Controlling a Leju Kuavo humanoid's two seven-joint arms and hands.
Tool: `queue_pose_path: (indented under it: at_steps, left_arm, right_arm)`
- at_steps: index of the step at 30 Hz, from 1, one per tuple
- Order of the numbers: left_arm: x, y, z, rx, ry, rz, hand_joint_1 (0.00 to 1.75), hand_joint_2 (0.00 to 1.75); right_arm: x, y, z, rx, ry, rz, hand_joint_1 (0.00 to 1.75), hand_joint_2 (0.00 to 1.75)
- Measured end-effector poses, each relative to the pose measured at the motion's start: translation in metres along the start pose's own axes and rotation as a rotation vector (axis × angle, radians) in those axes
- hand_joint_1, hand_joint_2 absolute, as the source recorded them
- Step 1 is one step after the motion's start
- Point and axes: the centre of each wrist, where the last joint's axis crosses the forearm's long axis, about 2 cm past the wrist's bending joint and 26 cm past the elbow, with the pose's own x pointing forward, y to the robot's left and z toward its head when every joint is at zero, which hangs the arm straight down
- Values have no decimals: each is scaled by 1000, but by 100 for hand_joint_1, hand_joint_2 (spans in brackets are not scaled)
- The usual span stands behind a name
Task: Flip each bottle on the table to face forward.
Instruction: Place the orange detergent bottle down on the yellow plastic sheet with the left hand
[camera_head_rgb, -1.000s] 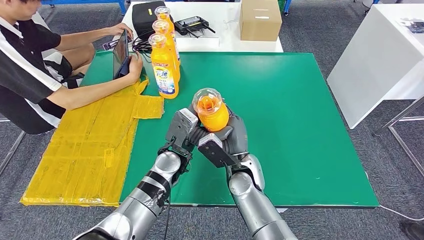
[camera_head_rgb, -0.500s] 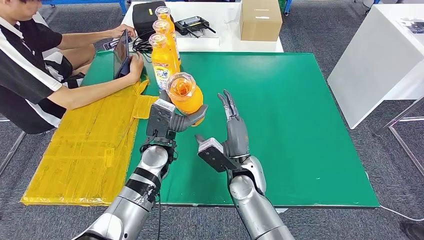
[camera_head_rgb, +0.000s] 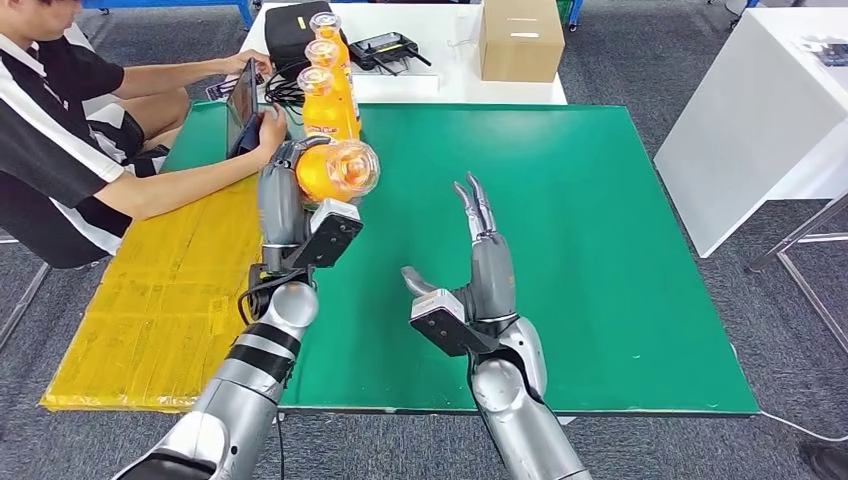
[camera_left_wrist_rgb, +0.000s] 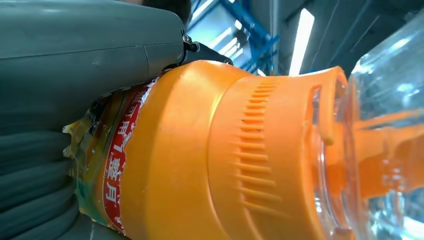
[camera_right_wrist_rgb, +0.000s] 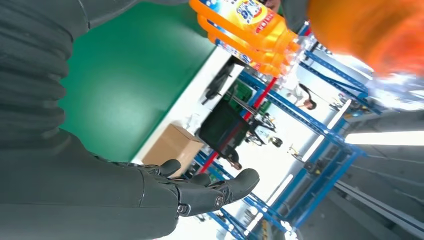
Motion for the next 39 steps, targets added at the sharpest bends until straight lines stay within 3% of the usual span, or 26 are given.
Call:
queue_pose_path:
  at_steps: [4, 7, 11, 16, 24, 27, 33, 37, 39]
  left_arm:
    - [-17, 13, -1, -115, -111, -364, 175, 175]
    - [-34, 18, 4, -170, -3, -580, 175, 175]
    - [-62, 19, 22, -247, 127, -716, 175, 175]
    - [-93, 26, 47, -363, 178, -817, 175, 175]
    - [-143, 49, 92, -520, 382, -934, 175, 175]
    - [-154, 56, 104, -548, 470, -964, 175, 175]
    - [-161, 59, 107, -554, 580, -966, 175, 175]
    - [-163, 61, 108, -552, 607, -952, 0, 175]
    - [-164, 62, 108, -552, 609, -930, 0, 175]
  right_arm:
    - [3, -7, -1, -16, -31, 36, 0, 175]
    - [1, -16, -2, -19, -24, 21, 0, 175]
    - [-4, -29, -2, -11, -9, -71, 0, 175]
    - [-7, -40, -8, 2, -12, -192, 0, 175]
    - [-2, -51, -11, -23, -84, -218, 0, 175]
    - [3, -51, -12, -19, -106, -220, 0, 175]
    - [6, -48, -12, -4, -119, -225, 0, 175]
    - [6, -48, -12, 1, -119, -225, 0, 175]
    - [6, -48, -11, 0, -119, -224, 0, 175]
